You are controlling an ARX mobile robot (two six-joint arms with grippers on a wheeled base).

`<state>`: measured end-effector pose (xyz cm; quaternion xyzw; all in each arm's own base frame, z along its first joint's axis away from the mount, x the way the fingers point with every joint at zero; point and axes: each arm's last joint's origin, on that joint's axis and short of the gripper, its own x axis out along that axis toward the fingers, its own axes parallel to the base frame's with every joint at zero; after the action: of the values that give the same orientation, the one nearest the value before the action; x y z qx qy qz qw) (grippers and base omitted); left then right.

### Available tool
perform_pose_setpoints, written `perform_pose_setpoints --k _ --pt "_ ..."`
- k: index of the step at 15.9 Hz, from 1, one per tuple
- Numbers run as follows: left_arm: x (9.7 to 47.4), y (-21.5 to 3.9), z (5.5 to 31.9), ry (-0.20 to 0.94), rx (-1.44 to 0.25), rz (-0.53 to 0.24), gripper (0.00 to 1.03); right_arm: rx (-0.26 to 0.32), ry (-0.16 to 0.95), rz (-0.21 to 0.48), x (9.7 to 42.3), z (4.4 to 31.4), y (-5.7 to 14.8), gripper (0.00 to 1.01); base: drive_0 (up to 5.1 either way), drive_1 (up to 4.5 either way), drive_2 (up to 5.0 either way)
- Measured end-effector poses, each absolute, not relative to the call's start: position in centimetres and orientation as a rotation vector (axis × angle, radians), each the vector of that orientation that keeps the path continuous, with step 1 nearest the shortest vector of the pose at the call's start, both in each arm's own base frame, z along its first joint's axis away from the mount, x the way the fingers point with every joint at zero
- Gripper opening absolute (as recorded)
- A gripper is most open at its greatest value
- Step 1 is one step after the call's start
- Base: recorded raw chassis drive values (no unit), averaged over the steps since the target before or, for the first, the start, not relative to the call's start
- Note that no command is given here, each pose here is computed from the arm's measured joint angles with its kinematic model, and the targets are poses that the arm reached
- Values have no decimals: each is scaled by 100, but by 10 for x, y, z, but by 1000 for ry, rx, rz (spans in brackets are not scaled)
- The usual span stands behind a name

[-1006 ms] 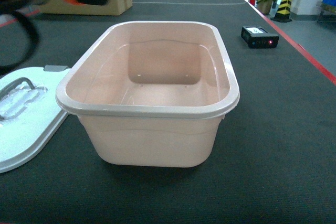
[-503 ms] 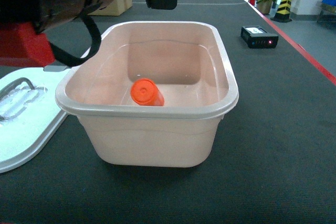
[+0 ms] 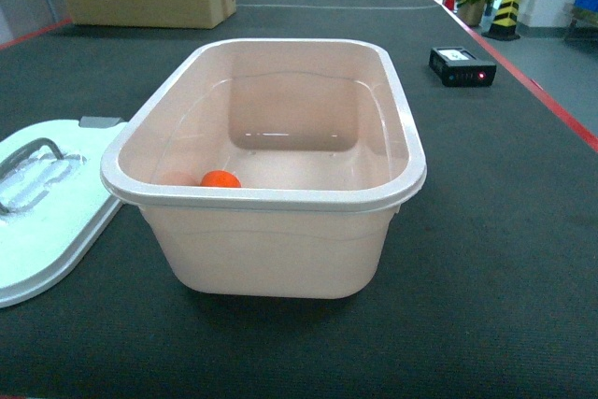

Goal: Pick capacitor and pack into box

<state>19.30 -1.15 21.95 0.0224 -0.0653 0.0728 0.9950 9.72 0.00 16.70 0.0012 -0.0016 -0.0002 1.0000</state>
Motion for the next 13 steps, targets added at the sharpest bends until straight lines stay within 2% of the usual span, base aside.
perform_pose_setpoints --k 1,2,3,4,5,8,13 --pt "205 28 203 -114 82 219 98 2 -3 -1 97 167 0 98 0 0 0" --pt "252 77 164 -22 103 217 98 2 -3 0 97 167 0 98 0 0 0" --pt "289 94 140 42 106 181 98 2 -3 -1 97 167 0 98 0 0 0" --pt "310 100 113 133 82 134 98 2 -3 0 97 167 0 98 0 0 0" --pt "322 104 99 171 72 116 98 2 -3 0 97 167 0 98 0 0 0" --pt "361 116 72 200 64 64 98 2 -3 0 97 167 0 98 0 0 0" --pt "375 117 59 230 53 38 98 2 -3 0 97 167 0 98 0 0 0"
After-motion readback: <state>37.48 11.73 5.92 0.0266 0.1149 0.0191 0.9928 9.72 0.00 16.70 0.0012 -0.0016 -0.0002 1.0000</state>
